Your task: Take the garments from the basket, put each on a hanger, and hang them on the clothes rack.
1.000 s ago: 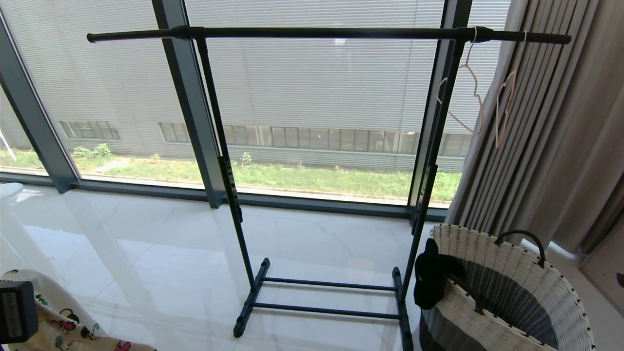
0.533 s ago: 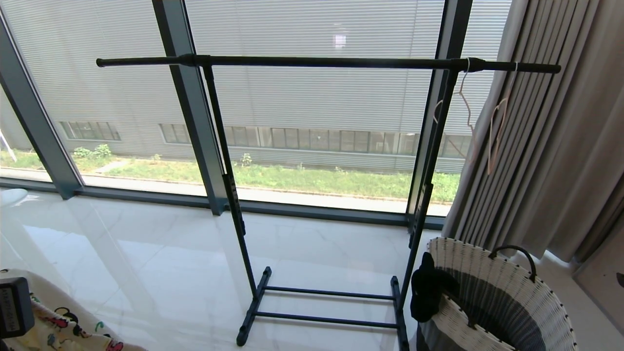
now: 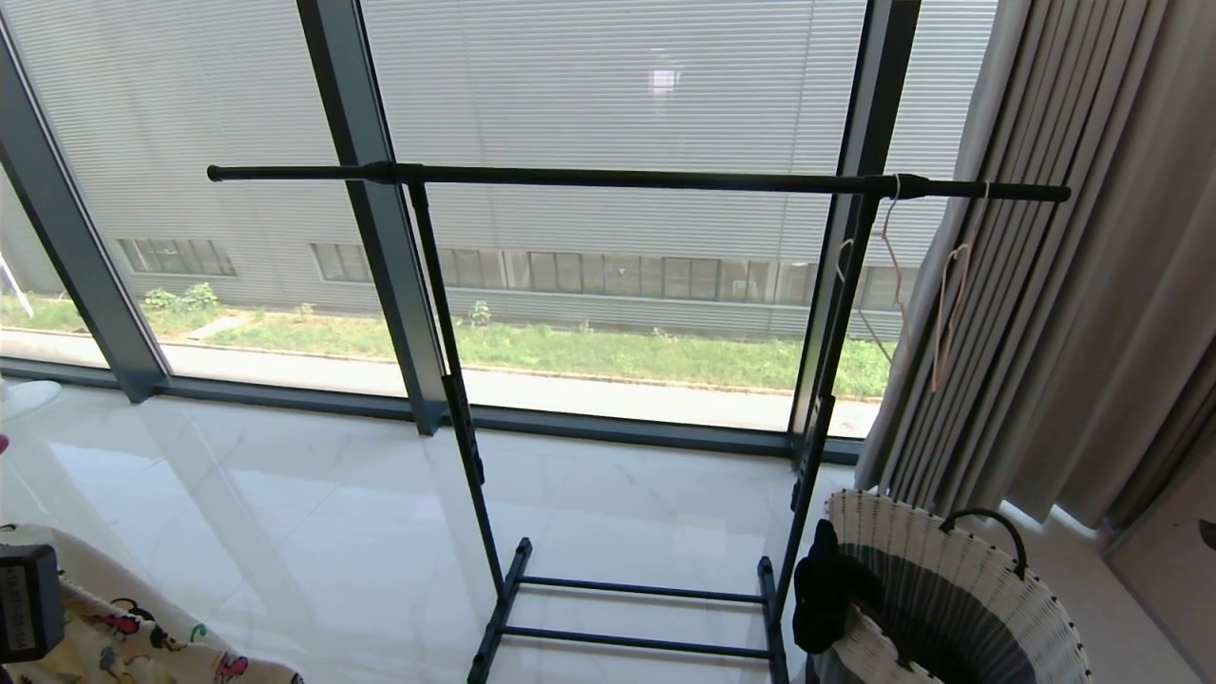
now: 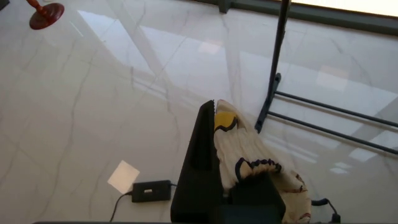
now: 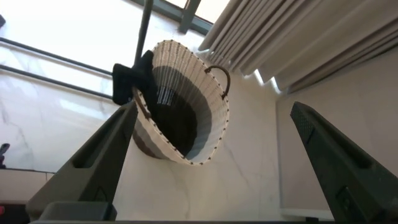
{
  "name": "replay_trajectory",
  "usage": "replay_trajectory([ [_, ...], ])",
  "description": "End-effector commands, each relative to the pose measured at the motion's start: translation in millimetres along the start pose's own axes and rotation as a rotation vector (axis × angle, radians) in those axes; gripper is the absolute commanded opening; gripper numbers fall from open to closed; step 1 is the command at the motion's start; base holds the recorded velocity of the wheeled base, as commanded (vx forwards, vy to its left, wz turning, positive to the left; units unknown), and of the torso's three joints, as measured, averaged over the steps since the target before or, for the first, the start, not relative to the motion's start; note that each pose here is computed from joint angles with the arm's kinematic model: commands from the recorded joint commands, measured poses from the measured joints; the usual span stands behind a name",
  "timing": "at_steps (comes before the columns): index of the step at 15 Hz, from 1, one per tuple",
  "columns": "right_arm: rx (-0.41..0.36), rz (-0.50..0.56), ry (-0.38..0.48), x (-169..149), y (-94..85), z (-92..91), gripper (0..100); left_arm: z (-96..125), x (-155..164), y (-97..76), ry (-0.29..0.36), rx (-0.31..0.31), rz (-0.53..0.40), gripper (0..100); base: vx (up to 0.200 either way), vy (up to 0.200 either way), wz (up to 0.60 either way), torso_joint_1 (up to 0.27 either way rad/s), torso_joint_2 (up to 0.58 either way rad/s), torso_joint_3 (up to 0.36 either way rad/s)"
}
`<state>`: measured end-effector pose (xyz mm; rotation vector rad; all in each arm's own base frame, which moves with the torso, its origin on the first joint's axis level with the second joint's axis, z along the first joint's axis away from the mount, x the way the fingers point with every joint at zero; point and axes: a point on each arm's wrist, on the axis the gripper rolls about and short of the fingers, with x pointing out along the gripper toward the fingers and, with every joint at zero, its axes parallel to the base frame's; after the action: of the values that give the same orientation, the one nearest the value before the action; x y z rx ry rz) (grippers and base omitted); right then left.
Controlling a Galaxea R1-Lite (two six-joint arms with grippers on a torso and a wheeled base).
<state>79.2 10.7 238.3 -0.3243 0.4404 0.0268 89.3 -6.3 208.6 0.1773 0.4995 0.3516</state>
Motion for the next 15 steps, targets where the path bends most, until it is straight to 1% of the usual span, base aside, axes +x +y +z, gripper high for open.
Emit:
replay_trajectory([
  [1,0.013,-0.027,0.028,5.1,-1.9,-0.3,100,0.0,0.8,-0.5,0.004,0.006,0.0,0,0.0,0.0,0.0,0.11,-0.24,-0.11],
  [2,0.034,-0.052,0.023,10.1,-4.5,2.8,100,-0.1,0.1,-0.3,0.001,0.005,-0.006,0,0.2,0.0,0.0,0.066,-0.14,-0.076],
  [3,0.083,-0.08,-0.007,17.5,-7.5,9.0,100,-0.4,0.3,-0.5,0.002,0.006,-0.009,0,0.2,0.0,0.0,0.032,-0.08,-0.041],
  [4,0.146,-0.094,-0.033,27.5,-9.0,16.3,100,-0.5,-0.1,-0.4,0.0,0.007,-0.01,0,0.2,0.0,0.0,0.012,-0.05,-0.012],
  [5,0.192,-0.101,-0.063,35.7,-10.1,22.7,100,-0.5,-0.1,-0.4,0.0,0.007,-0.01,0,0.2,0.0,0.0,0.002,-0.02,-0.012],
  [6,0.212,-0.111,-0.079,42.5,-11.5,26.7,100,-0.5,-0.1,-0.4,0.0,0.007,-0.01,0,0.2,0.0,0.0,0.032,-0.01,-0.007],
  [11,0.249,-0.167,-0.097,80.6,-20.7,38.6,100,0.2,-1.1,-0.1,-0.006,0.006,-0.013,0,0.2,0.0,0.0,0.009,0.0,-0.001],
  [14,0.273,-0.178,-0.086,104.6,-25.7,44.5,100,0.3,-0.8,-0.3,-0.004,0.006,-0.013,0,0.2,0.0,0.0,-0.002,0.0,-0.001],
  [15,0.301,-0.179,-0.069,117.8,-27.9,46.5,100,0.2,-1.1,-0.1,-0.006,0.006,-0.013,0,0.2,0.0,0.0,0.002,0.0,0.002],
])
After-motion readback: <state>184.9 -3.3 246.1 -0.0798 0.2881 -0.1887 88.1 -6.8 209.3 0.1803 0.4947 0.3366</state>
